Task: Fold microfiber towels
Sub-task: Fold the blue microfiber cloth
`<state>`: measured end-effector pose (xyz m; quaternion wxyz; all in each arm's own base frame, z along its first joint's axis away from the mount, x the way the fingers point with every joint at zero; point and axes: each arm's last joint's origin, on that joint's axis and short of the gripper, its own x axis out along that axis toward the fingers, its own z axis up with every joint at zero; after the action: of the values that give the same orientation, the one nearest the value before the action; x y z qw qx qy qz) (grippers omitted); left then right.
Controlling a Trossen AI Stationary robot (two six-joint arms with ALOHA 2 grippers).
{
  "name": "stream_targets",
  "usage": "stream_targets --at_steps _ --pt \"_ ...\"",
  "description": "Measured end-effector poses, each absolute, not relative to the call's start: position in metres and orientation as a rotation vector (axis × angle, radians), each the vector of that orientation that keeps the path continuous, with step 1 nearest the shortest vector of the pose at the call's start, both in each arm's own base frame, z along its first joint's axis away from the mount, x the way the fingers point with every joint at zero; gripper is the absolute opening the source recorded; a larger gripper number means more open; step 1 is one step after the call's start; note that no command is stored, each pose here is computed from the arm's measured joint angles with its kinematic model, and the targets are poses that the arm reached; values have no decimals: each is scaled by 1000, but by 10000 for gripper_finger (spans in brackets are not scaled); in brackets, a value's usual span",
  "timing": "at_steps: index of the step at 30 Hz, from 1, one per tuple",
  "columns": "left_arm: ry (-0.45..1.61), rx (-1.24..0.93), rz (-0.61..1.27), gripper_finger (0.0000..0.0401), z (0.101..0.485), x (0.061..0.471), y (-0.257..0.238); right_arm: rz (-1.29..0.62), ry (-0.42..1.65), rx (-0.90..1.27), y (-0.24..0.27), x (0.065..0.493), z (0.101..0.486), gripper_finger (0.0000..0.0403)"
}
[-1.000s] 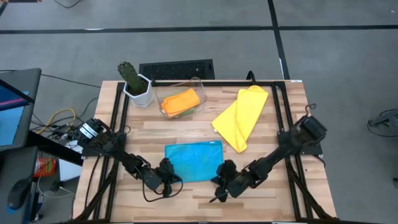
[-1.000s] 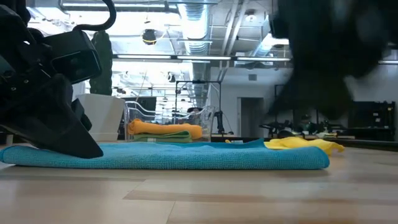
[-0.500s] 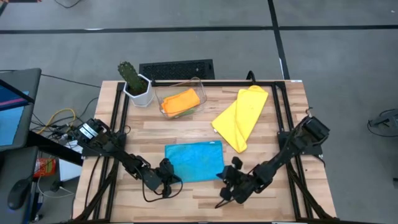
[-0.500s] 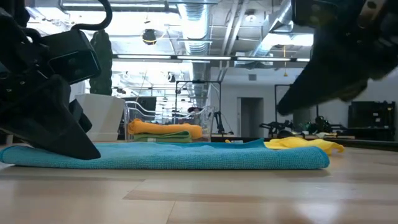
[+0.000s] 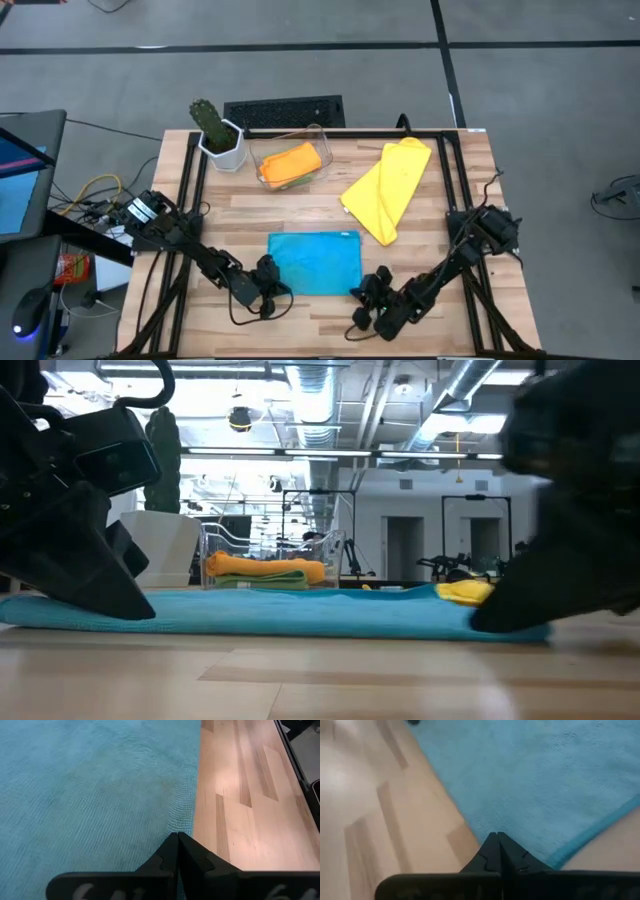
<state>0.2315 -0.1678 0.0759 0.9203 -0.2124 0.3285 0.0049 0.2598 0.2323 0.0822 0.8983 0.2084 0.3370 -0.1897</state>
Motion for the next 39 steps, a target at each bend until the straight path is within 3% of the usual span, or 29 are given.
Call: stream_targets --at_steps 7,16,20,25,33,39 --pt "693 -435 -38 0 82 230 -169 -376 761 376 227 250 102 15" --pt "654 -449 -67 0 97 234 -164 -359 633 419 227 254 128 36" --pt "678 -480 -113 0 98 234 -165 -268 680 434 231 258 131 38" --pt "670 -525 -159 0 103 236 -166 -129 720 284 237 271 147 64" --pt "635 -493 -135 0 116 235 -163 -351 767 192 216 265 135 52" --pt "598 -535 -117 0 119 239 -159 -329 750 226 217 261 128 29"
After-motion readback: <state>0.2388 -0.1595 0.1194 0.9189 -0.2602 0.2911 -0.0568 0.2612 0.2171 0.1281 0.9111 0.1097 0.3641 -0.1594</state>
